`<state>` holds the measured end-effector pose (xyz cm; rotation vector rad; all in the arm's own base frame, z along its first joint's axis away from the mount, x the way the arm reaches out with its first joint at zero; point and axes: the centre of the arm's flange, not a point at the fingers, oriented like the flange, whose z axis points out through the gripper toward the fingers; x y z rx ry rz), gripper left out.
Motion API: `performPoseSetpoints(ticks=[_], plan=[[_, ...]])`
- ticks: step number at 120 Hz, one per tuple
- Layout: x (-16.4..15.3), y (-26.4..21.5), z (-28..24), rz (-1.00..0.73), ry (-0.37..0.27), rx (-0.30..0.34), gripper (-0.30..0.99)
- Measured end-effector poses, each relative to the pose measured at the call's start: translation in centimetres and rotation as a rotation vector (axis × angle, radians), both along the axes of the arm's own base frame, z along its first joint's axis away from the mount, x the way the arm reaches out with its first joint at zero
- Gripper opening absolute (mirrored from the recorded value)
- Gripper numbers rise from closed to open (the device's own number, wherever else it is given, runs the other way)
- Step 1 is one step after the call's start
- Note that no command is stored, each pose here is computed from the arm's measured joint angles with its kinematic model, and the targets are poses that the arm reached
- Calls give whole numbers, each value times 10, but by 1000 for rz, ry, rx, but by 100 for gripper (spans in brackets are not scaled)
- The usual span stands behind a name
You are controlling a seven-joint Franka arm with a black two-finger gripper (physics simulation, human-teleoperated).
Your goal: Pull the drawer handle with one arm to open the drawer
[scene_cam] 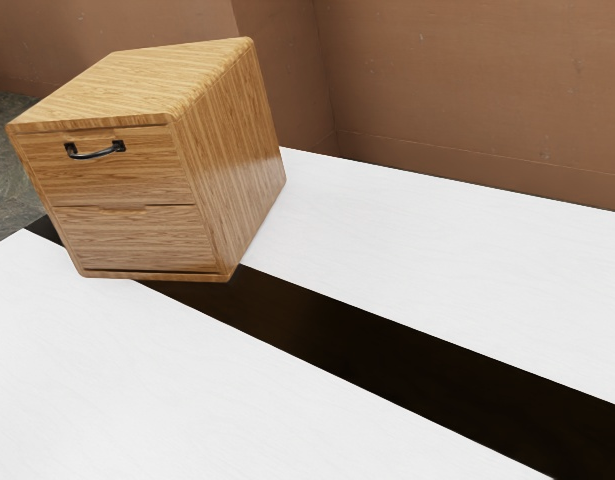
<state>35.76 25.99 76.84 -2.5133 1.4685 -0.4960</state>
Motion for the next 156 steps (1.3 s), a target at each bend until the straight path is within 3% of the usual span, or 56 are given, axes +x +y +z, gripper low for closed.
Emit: performPoseSetpoints(ticks=[34,52,75,102,128,134,142,156], plan=[[74,-48,-18,-133,30,124,69],[90,-50,-14,-150,16,157,69],[116,-37,-29,-136,59,197,69],[124,-57,-11,-184,53,248,69],[116,-29,-22,-146,106,256,69],[128,-19,-44,-128,158,247,69],[148,-28,-51,-144,129,211,69],[178,-46,-74,-176,131,183,69]])
